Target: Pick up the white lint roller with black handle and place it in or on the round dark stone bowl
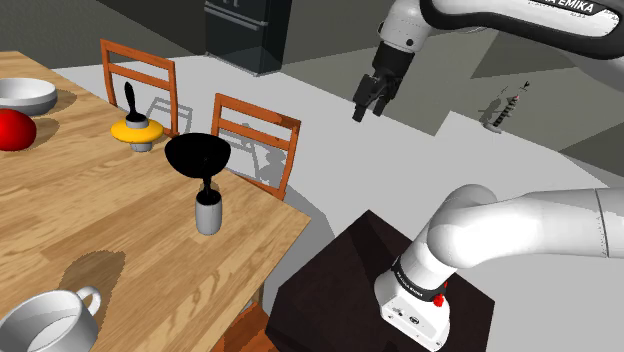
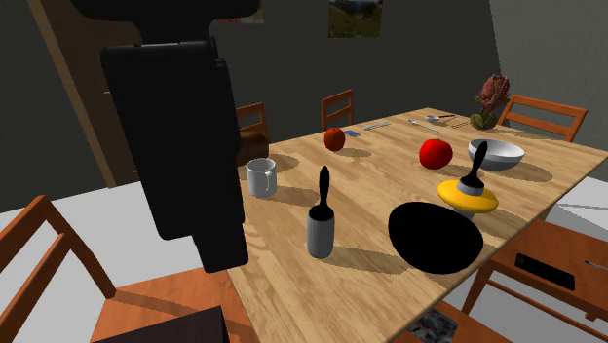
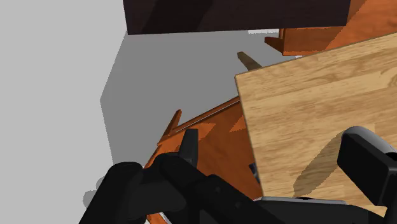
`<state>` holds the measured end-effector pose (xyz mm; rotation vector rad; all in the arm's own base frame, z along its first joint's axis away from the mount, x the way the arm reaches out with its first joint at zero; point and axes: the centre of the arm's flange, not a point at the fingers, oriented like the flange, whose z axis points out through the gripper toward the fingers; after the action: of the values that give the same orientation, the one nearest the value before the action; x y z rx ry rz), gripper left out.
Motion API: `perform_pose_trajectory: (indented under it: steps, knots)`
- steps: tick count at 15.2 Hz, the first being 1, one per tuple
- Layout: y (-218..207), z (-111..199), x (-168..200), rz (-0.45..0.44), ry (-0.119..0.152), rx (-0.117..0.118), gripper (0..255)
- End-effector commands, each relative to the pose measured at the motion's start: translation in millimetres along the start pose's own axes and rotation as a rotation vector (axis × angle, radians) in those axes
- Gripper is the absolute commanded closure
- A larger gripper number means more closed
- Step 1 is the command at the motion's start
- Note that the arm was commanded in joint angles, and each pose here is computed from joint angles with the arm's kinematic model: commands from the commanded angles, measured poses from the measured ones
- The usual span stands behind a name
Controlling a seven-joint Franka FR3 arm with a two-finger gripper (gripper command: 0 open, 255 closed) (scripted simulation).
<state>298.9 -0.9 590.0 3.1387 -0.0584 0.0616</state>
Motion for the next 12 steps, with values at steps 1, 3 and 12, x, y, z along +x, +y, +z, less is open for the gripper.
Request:
perform_pose_trajectory:
  steps: [1, 3, 12]
  knots:
    - [0.0, 0.0, 0.0, 0.000, 0.000, 0.000, 0]
    - [-14.1, 19.4, 2.7, -0.003, 0.028, 0.015, 0]
    - [-81.4, 102.9, 20.7, -0.015, 0.156, 0.084, 0]
